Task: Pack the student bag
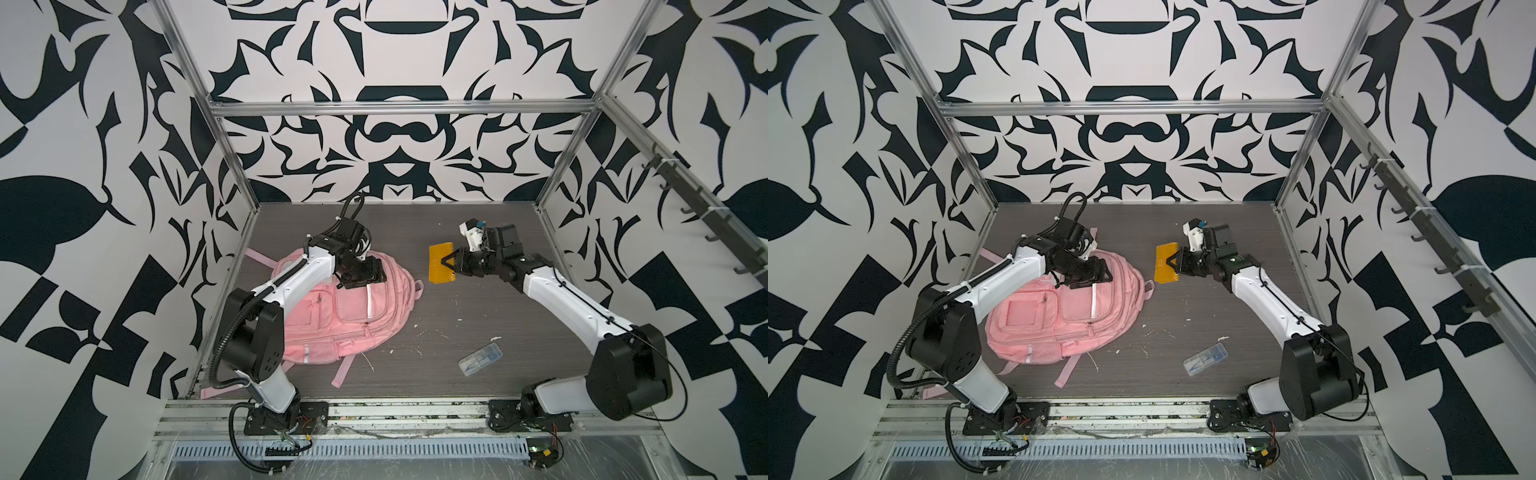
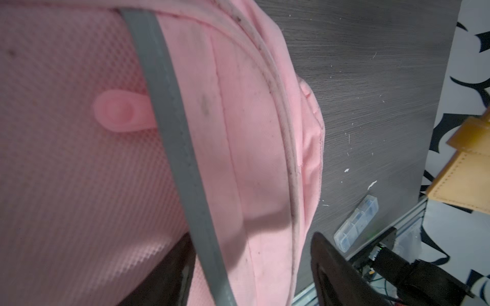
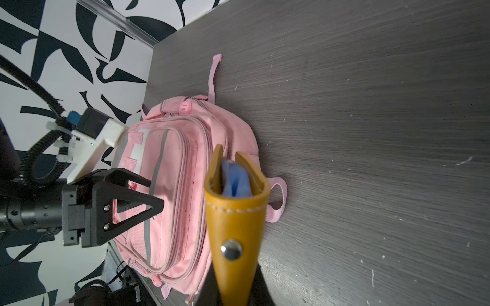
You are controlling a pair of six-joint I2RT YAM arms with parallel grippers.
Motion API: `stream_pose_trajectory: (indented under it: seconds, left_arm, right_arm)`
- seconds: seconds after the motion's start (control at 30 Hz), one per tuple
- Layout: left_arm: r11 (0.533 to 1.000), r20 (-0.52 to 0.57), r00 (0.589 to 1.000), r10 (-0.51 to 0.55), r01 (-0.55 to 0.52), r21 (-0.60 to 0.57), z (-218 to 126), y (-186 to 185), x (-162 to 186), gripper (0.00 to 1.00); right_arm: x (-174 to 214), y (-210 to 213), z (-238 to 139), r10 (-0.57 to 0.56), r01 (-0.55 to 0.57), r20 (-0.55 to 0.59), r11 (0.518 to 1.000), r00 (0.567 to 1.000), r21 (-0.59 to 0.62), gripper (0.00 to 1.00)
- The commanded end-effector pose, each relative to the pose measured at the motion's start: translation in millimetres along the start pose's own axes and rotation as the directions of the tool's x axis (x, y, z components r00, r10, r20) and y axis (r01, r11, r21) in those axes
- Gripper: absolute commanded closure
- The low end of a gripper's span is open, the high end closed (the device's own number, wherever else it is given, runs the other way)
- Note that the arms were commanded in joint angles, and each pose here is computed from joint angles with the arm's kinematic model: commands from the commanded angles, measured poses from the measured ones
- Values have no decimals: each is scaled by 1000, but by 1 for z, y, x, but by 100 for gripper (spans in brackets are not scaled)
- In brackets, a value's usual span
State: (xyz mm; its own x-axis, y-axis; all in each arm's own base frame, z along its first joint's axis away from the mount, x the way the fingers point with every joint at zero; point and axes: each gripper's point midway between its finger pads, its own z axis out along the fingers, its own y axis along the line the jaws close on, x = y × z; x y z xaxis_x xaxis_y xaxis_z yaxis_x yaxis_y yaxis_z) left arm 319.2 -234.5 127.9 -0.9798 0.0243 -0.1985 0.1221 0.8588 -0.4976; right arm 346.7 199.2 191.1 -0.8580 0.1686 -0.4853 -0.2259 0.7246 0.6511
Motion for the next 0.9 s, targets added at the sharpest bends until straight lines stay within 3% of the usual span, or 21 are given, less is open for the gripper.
stream_pose_trajectory:
  seconds: [0.0, 0.17, 0.27, 0.33, 0.53, 0.67, 0.87]
  left_arm:
    - [999, -35, 999, -16, 18, 48, 11, -6, 5, 35]
    - [989, 1, 1000, 5, -6, 146, 6, -24, 3, 61]
    - [981, 39, 999, 24, -31, 190, -6, -33, -2, 87]
    - [964, 79, 996, 45, -64, 257, -19, -45, -8, 98]
    - [873, 180, 971, 156, -221, 434, -75, -87, -18, 100]
    - [806, 233, 958, 170, -271, 526, -112, -100, -23, 100]
    - [740, 273, 944, 186, -317, 592, -137, -108, -22, 100]
  right_arm:
    - [-6, 11, 0, -16, 17, 39, 1000, 999, -23, 100]
    - [-2, 15, 3, -18, 19, 31, 999, 999, -31, 100]
    - [6, 11, 6, -9, 10, 14, 1000, 1000, -26, 100]
    - [13, 9, 8, 1, -1, 6, 1000, 1000, -28, 100]
    - [22, 30, 12, 17, -16, 4, 990, 1000, -139, 100]
    - [21, 57, 17, 29, -24, 15, 962, 999, -273, 100]
    - [23, 94, 25, 27, -10, 41, 929, 999, -370, 100]
